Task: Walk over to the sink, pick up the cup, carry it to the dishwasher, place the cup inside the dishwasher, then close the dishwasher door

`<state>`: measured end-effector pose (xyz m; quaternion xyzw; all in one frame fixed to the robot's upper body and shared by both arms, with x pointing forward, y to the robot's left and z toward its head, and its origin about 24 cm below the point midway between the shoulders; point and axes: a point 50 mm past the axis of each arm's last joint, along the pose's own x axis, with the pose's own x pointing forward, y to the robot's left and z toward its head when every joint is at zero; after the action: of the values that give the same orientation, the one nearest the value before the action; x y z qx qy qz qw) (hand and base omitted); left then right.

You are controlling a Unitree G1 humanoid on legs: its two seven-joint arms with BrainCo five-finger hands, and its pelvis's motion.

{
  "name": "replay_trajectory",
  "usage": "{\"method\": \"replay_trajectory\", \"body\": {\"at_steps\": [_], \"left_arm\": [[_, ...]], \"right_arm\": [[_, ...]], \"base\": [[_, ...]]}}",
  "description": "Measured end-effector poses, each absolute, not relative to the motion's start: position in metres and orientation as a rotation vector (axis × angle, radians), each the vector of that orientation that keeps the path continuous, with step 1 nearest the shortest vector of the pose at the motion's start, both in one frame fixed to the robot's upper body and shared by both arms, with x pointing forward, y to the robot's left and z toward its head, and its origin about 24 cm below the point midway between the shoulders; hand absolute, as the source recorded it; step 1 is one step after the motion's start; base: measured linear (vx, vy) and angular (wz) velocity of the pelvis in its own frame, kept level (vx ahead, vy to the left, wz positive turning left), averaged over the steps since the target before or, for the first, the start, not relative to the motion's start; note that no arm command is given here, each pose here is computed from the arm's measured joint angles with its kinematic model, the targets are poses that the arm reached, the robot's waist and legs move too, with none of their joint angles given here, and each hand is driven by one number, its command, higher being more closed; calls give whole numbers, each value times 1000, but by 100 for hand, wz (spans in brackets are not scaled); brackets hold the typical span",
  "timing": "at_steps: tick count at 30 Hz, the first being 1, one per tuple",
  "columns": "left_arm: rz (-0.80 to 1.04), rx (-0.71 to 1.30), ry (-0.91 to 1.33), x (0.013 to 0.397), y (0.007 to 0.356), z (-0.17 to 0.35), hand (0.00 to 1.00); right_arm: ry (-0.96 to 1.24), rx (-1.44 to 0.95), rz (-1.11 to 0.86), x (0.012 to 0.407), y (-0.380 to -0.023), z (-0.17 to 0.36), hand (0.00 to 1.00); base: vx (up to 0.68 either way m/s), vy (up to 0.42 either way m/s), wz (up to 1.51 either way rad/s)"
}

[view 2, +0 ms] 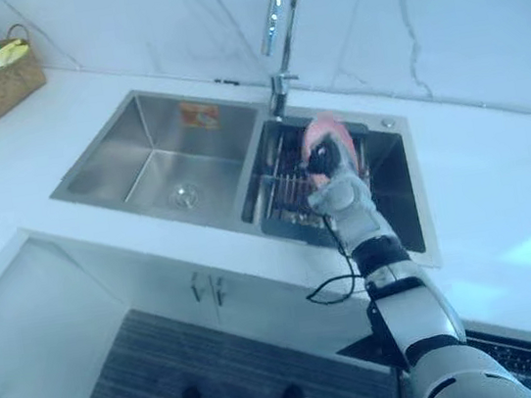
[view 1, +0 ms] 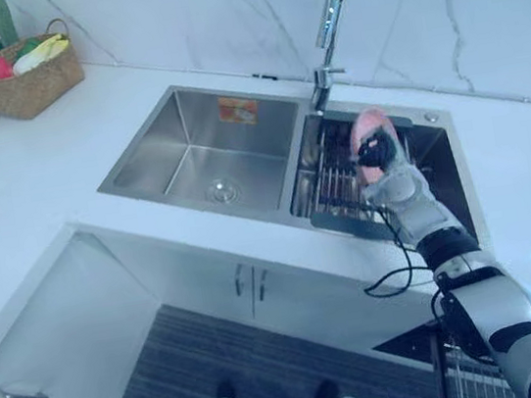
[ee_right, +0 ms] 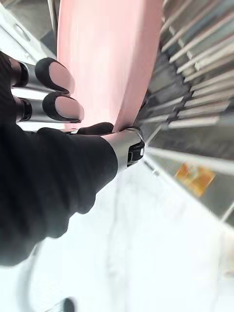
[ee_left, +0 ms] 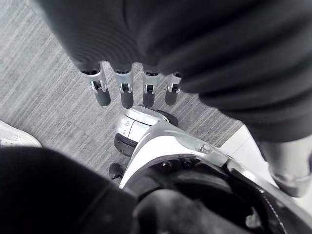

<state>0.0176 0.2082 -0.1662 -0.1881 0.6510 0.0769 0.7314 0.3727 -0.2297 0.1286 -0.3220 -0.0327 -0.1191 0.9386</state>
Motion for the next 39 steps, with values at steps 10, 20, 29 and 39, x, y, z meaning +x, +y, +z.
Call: {"method": "replay_trajectory", "body": {"at_steps": [10, 20, 29, 39], "left_arm": [[149, -355, 1430, 18, 210, -166, 0], [68, -276, 1460, 18, 206, -167, 0], [39, -225, 1471, 18, 209, -166, 0], [20, -158, 1486, 19, 215, -166, 0]], "right_arm": [[-435, -413, -353, 355, -238, 203, 100], [-486, -334, -357, 344, -238, 206, 100], [-604, -273, -436, 327, -245, 223, 100], [-744, -220, -542, 301, -256, 243, 100]], "base": [[43, 32, -20], [36, 23, -13], [43, 17, -2], [10, 17, -20]]}}
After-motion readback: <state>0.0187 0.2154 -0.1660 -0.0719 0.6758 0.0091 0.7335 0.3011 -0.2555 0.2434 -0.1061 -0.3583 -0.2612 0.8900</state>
